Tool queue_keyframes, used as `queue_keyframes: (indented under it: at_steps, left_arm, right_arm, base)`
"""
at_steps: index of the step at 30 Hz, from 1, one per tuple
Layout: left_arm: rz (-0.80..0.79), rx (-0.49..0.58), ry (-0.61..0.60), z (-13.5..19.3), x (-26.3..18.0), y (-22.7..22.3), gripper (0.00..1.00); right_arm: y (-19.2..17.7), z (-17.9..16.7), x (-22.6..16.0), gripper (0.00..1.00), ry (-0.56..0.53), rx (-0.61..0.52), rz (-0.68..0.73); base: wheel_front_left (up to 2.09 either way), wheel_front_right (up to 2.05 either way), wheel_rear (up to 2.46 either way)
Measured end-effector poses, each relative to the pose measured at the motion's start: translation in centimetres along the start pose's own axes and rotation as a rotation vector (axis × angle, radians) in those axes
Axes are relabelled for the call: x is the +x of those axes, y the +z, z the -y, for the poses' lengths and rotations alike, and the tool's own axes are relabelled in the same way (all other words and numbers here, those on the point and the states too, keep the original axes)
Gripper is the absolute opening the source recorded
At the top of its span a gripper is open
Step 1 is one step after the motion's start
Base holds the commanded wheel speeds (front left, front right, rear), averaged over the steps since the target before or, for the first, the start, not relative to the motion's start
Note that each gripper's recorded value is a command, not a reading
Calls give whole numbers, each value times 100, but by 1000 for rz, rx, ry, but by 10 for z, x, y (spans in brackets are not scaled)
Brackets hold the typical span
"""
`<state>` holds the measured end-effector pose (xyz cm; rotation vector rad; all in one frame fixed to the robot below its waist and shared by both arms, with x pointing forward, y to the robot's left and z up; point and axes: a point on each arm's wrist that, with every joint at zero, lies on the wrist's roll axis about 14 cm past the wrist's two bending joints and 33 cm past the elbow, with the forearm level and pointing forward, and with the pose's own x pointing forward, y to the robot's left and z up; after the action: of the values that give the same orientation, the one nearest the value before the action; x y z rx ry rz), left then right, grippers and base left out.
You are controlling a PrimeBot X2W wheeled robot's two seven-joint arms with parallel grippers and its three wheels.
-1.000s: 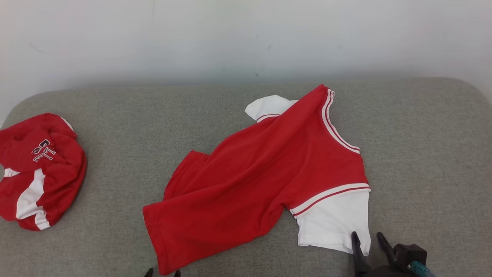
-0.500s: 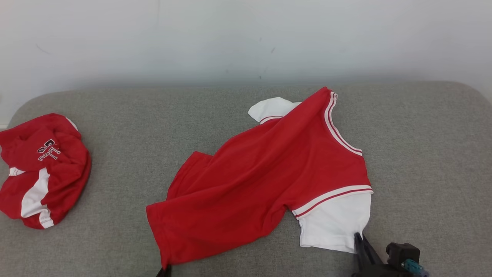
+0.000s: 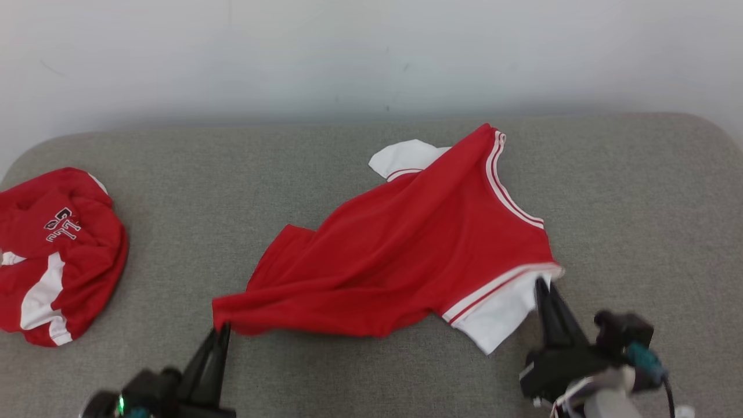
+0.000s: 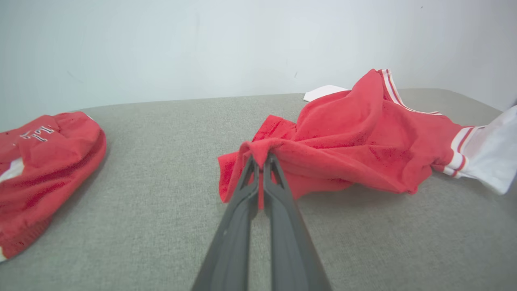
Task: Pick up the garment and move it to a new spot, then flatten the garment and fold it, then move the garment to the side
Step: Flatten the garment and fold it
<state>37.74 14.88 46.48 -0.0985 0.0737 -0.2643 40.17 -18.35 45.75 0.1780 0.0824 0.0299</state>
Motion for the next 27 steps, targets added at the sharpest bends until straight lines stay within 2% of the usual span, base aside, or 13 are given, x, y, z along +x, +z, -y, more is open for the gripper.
queue_keyframes:
  at_steps: [6,13,19,27]
  left_arm:
    - [127,179,-148,7,50,62,0]
    - [259,329,-258,7,133,164,0]
    - [343,363,-263,-3,200,233,0]
    - [371,339,-218,-27,265,261,0]
  right_arm:
    - [78,-8,51,0,65,-58,179]
    - [182,-16,124,0,110,-91,352]
    - [257,-33,184,0,148,-158,460]
    - [306,-51,241,0,172,-135,515]
  base:
    - [0,0,0]
    - [0,0,0]
    - [0,0,0]
    - [0,0,0]
